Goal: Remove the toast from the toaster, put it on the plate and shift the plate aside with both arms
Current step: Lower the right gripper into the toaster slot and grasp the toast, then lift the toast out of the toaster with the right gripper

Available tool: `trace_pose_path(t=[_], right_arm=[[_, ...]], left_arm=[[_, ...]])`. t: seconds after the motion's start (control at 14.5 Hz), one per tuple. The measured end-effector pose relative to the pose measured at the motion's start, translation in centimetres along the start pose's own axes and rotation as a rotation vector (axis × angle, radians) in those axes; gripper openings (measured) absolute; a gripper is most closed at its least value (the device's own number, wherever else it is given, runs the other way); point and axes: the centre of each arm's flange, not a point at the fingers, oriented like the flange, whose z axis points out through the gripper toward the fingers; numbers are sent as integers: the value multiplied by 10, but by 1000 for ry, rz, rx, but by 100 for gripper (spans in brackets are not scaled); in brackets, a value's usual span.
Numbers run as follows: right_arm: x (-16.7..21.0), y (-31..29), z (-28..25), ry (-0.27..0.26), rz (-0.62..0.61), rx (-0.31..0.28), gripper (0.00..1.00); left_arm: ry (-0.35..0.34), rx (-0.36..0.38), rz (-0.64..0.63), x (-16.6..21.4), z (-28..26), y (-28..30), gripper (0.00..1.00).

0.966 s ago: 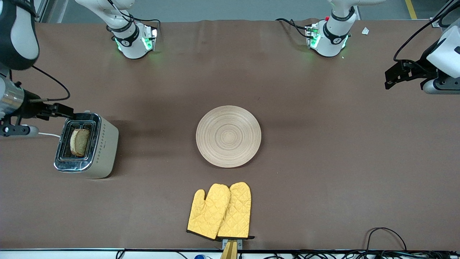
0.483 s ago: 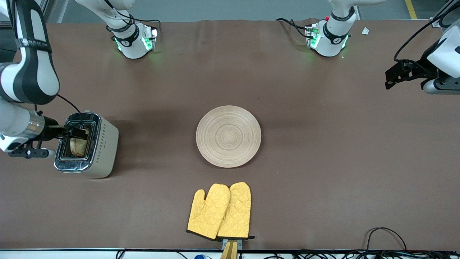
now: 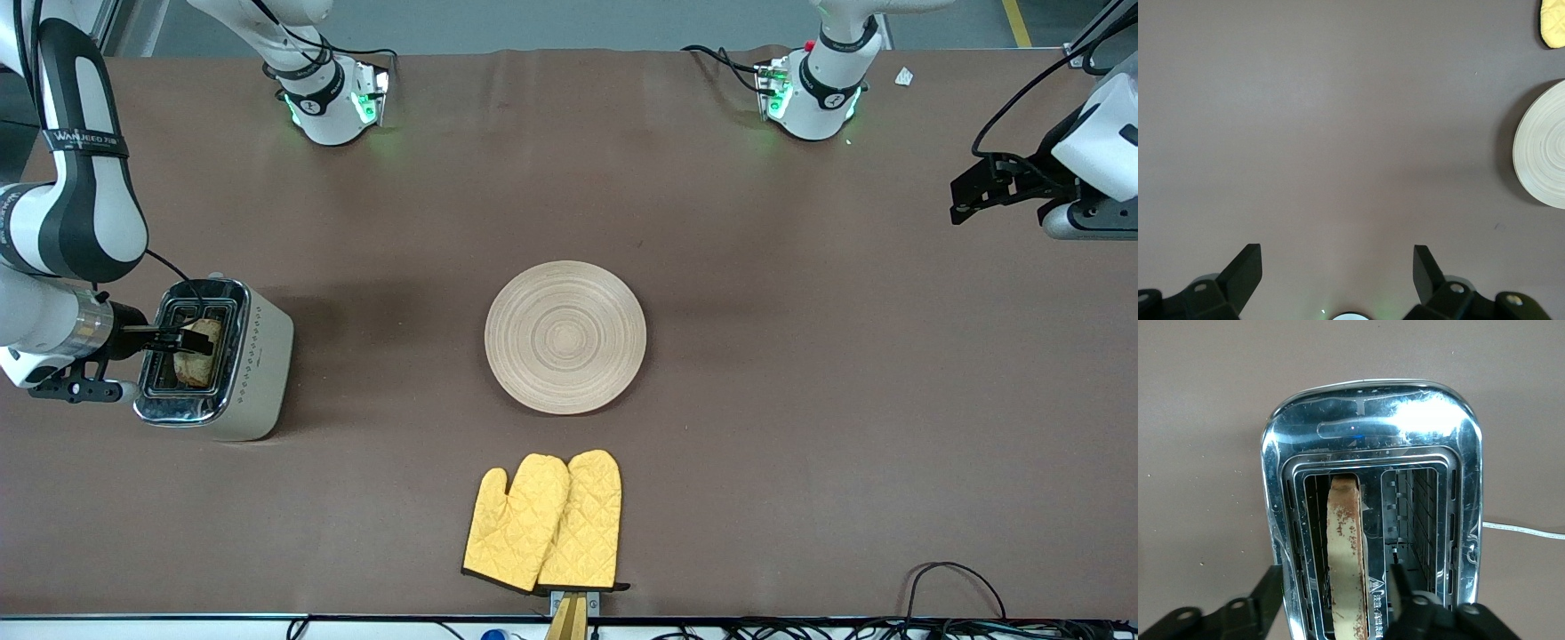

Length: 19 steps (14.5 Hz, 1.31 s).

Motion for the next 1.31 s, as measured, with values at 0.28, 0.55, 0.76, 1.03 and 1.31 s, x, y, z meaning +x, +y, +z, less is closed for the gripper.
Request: trace_pose_path(t=[0.28, 0.55, 0.76, 1.03, 1.31], right_arm=[[1, 6, 4, -6, 9, 2, 42], [1, 12, 4, 0, 19, 3, 8], [3, 10, -6, -2, 16, 3, 8], [-5, -10, -78, -75, 32, 4, 8], [-24, -76, -134, -129, 69, -22, 8]], left_arm=[[0, 0, 0, 0, 0, 0, 100], [0, 0, 0, 0, 0, 0, 100], [0, 0, 0, 0, 0, 0, 100], [0, 0, 0, 0, 0, 0, 100], [0, 0, 1, 0, 0, 0, 100]])
